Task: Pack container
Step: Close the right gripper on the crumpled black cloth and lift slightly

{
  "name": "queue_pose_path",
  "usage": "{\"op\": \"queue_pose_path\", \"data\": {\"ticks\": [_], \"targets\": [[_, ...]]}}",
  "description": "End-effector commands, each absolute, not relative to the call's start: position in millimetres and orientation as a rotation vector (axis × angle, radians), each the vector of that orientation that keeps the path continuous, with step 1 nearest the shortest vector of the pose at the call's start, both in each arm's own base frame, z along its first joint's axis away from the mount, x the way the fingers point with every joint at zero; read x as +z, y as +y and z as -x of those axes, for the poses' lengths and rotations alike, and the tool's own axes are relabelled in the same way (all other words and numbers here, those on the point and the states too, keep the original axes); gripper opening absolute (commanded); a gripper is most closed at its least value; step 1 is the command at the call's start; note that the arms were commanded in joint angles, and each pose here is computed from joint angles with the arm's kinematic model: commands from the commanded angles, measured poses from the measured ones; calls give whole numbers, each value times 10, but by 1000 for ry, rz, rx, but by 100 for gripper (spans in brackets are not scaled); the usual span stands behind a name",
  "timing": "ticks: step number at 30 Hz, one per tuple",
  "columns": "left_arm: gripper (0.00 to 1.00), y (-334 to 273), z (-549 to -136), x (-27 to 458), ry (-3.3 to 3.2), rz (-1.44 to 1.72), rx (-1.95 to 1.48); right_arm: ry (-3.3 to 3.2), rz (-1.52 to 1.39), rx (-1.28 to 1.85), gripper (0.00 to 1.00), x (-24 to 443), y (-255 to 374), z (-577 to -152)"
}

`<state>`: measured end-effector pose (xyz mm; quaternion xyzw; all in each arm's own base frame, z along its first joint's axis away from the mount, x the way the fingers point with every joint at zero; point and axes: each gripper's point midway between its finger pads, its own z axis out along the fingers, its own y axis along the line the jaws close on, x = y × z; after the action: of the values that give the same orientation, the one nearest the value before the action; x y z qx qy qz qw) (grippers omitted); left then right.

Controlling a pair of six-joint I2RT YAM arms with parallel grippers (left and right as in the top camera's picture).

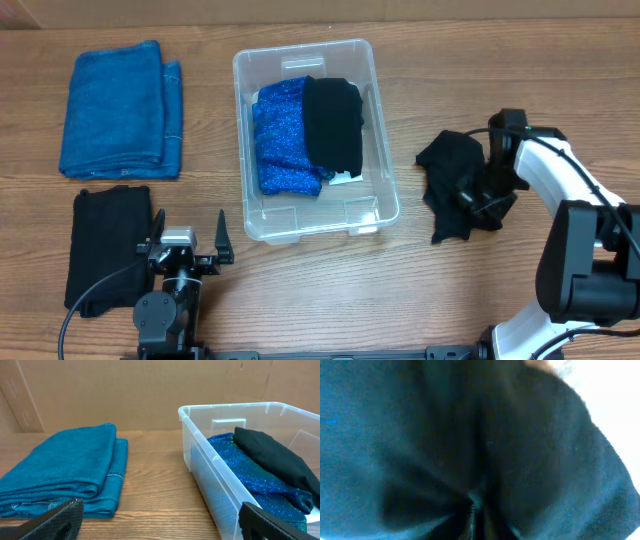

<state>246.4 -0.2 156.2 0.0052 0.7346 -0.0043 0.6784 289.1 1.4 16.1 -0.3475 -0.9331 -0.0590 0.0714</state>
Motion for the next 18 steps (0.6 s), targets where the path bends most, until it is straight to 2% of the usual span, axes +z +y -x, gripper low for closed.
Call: {"op": "queue_pose_path", "data": {"ticks": [1, 7, 9, 10, 11, 12, 13, 18], "targets": [[100, 13, -2462, 1562, 1646, -22, 9, -2795, 1047, -205, 4, 165, 54, -2845], [100, 12, -2462, 1561, 1647, -22, 9, -2877, 1062, -245, 13, 431, 26, -3160], [100, 12, -2462, 1562, 1646, -23, 9, -2917, 1059, -264, 20, 584, 14, -3295], [100, 13, -2462, 1561, 1647, -22, 10, -2933, 1057, -272, 31, 645, 10, -3346], [100, 14, -2462, 1561, 1647, -22, 10, -2969, 1040, -286, 48, 745, 4, -3429], [100, 13, -2462, 1561, 1647, -22, 9, -3013, 1008, -297, 90, 844, -8, -3512], [100, 11, -2462, 1562, 1646, -23, 9, -3055, 968, -303, 100, 921, -22, -3581], [100, 12, -2462, 1562, 1646, -23, 9, -3166, 941, -83, 100, 1042, -321, -3698]]}}
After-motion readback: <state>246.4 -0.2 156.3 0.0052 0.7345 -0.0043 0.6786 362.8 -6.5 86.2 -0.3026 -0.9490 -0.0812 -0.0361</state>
